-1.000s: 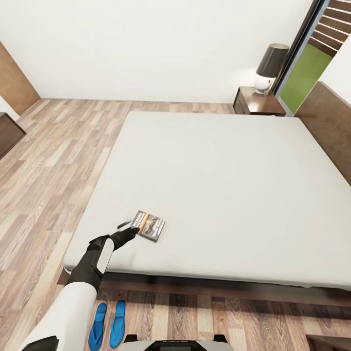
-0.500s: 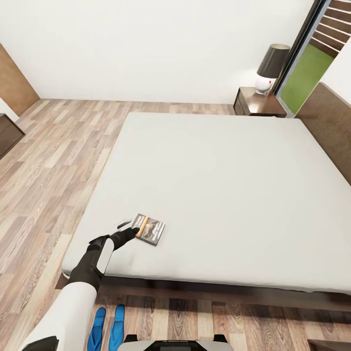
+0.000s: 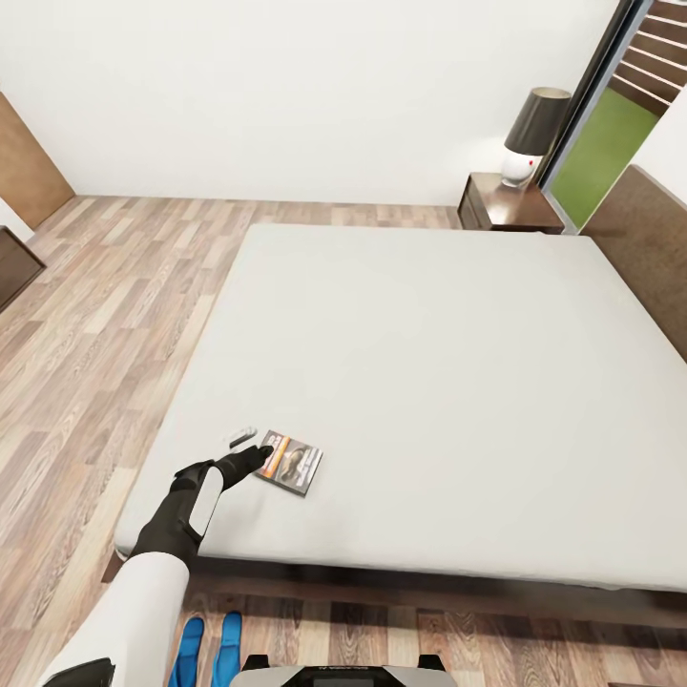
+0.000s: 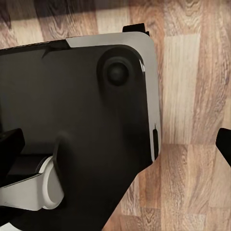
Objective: In the bedroom, move the book from the bed onto either nightstand, and place the two sandals side by side next to the bed.
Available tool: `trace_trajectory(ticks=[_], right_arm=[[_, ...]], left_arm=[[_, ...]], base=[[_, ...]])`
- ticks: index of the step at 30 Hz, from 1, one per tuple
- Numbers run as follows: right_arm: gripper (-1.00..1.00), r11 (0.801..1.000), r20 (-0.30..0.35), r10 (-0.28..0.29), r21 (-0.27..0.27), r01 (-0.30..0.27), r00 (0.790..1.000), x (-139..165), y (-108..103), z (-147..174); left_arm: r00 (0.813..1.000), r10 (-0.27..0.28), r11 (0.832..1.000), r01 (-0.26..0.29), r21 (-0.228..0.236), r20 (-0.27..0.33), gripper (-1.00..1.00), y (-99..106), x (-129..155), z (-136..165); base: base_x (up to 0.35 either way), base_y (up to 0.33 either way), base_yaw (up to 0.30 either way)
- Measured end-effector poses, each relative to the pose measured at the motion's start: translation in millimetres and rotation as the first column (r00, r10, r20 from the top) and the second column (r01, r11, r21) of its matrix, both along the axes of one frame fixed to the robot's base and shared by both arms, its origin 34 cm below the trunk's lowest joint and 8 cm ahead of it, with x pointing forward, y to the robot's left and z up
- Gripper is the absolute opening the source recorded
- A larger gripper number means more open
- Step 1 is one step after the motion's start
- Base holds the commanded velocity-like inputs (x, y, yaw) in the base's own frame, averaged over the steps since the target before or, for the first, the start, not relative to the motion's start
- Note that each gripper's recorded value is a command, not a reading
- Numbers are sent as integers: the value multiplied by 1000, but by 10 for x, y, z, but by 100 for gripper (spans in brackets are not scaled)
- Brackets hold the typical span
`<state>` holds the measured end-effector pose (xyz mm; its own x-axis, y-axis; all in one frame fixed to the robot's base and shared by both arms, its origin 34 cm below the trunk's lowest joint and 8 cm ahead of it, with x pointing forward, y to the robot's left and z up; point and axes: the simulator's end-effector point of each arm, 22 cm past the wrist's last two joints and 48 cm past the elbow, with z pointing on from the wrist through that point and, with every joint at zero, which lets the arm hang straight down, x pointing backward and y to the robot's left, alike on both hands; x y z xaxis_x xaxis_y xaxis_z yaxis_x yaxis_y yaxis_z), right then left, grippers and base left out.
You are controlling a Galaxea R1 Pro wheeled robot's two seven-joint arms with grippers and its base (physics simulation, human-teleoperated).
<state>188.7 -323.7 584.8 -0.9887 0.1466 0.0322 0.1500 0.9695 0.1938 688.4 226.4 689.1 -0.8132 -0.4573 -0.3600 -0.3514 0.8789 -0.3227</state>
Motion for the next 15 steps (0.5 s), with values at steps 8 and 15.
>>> trace_trajectory(ticks=[8,15], right_arm=[[100,1000,0,0,0,0,1000,0,1,0],[100,1000,0,0,0,0,1000,0,-4,0]], left_arm=[[1000,-7,1000,7,-28,14,100,-57,24,23],[998,-20,998,24,-66,68,100,-92,149,144]], base=[[3,0,0],[1,0,0]])
